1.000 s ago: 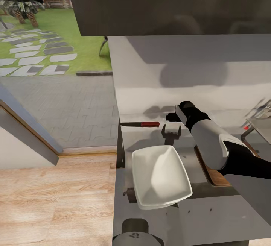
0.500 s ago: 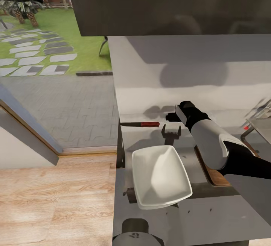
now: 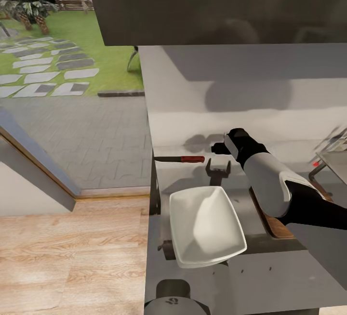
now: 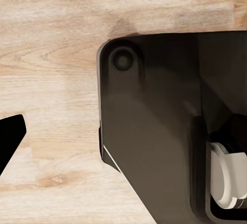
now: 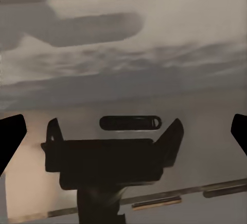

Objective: In the kitchen, take the Vidalia onion out of the sink, dice it on the chopping board with the paring knife, put the diced onion into the bowl on the countertop, then place both the paring knife and the chopping board into the sink.

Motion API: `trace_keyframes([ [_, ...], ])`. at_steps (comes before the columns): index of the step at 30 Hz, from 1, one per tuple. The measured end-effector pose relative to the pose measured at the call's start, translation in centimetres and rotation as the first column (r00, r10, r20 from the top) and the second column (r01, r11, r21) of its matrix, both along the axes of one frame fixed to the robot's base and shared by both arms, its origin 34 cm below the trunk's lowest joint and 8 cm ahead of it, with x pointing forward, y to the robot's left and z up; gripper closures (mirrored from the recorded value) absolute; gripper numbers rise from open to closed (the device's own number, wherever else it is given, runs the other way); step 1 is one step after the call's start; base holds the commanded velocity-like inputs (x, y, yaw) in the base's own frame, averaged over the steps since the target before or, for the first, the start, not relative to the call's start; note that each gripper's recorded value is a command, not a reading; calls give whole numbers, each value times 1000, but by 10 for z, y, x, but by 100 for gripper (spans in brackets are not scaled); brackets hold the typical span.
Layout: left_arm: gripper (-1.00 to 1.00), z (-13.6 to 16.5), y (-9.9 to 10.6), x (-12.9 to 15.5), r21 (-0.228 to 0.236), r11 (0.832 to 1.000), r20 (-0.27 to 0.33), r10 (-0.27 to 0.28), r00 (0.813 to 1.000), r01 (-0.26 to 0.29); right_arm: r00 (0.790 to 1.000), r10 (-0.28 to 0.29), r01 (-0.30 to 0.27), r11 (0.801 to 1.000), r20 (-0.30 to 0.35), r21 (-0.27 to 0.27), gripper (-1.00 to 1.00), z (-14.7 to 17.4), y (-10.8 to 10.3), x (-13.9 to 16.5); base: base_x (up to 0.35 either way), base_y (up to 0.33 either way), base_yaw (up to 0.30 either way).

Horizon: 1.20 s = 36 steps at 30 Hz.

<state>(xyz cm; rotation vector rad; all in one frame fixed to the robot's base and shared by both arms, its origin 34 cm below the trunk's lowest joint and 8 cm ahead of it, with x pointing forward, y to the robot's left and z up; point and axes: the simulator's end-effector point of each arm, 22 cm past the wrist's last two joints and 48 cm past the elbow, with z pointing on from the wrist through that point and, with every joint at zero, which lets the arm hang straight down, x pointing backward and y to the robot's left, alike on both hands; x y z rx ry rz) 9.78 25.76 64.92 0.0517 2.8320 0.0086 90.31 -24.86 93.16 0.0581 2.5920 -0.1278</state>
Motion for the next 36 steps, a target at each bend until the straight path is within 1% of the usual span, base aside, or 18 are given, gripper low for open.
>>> trace_keyframes([
  [10,-100,0,0,0,-1,1000,1,0,1000,0,1000,1,-1,1000,0,0,-100,0,1,0,0,0,12],
  [28,-100,0,0,0,1,1000,0,0,1000,0,1000,2,-2,1000,3,2,-100,1,2,1,0,0,171],
  [36,-100,0,0,0,0,1000,1,0,1000,0,1000,1,-1,1000,3,4,-100,1,2,1,55,0,25],
])
